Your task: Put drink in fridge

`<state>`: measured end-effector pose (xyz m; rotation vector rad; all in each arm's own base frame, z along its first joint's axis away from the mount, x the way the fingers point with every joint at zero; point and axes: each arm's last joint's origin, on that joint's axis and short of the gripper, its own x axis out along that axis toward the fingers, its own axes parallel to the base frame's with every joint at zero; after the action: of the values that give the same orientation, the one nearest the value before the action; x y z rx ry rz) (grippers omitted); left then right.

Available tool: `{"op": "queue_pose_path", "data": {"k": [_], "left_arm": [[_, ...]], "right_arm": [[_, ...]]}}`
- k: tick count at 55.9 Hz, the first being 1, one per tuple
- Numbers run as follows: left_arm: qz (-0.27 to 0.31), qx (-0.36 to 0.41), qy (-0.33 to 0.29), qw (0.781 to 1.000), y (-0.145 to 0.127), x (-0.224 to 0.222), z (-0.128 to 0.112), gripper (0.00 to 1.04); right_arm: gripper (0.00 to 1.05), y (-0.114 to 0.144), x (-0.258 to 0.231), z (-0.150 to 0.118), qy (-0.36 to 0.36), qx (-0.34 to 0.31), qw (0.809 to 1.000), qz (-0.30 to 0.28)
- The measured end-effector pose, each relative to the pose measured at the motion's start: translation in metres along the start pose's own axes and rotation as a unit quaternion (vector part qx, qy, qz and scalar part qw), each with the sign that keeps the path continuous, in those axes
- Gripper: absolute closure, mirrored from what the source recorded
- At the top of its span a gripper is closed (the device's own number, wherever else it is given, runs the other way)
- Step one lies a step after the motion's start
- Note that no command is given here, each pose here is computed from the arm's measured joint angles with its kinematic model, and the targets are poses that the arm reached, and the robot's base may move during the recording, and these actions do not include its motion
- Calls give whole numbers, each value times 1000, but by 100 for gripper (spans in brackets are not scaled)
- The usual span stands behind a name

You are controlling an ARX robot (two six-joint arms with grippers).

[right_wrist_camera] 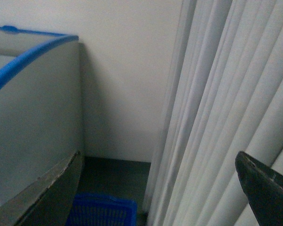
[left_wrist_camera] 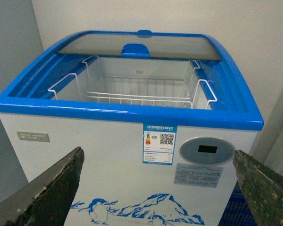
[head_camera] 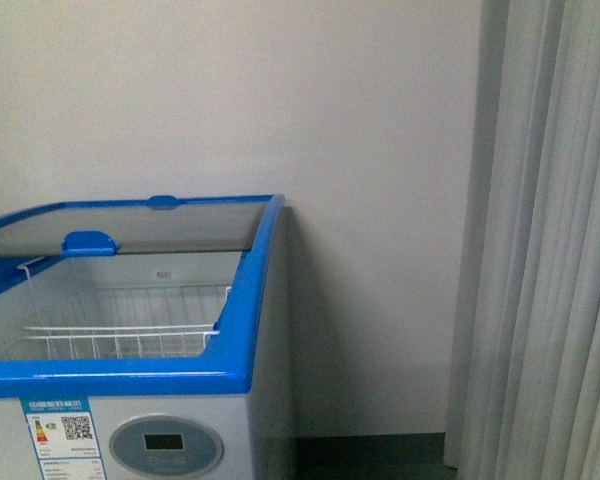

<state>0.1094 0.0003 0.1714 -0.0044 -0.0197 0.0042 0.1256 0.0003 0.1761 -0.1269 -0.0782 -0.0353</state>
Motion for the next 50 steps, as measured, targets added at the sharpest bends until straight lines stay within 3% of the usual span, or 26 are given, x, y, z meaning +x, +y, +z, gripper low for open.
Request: {"op": "queue_pose_path", "data": {"k": [7, 13, 23, 42, 44, 50], "left_arm": [[-1, 0, 0, 1000, 0, 0, 0, 8], [-2, 0, -1, 1000, 0, 0, 0, 8], [-1, 0, -1, 1000, 0, 0, 0, 8], [-1, 0, -1, 1000, 0, 0, 0, 8], [-1, 0, -1, 1000, 0, 0, 0, 8], [-1, 0, -1, 1000, 0, 0, 0, 8]], "right_arm": [[7, -4, -27, 9, -55, 2, 998, -19], [8, -3, -30, 7, -49, 10, 999, -19], [42, 0, -29, -7, 23, 38, 999, 16], [98, 1, -30, -12, 48, 43, 998, 18], [102, 1, -30, -12, 48, 43, 998, 18], [102, 1, -30, -12, 48, 48, 998, 19]]}}
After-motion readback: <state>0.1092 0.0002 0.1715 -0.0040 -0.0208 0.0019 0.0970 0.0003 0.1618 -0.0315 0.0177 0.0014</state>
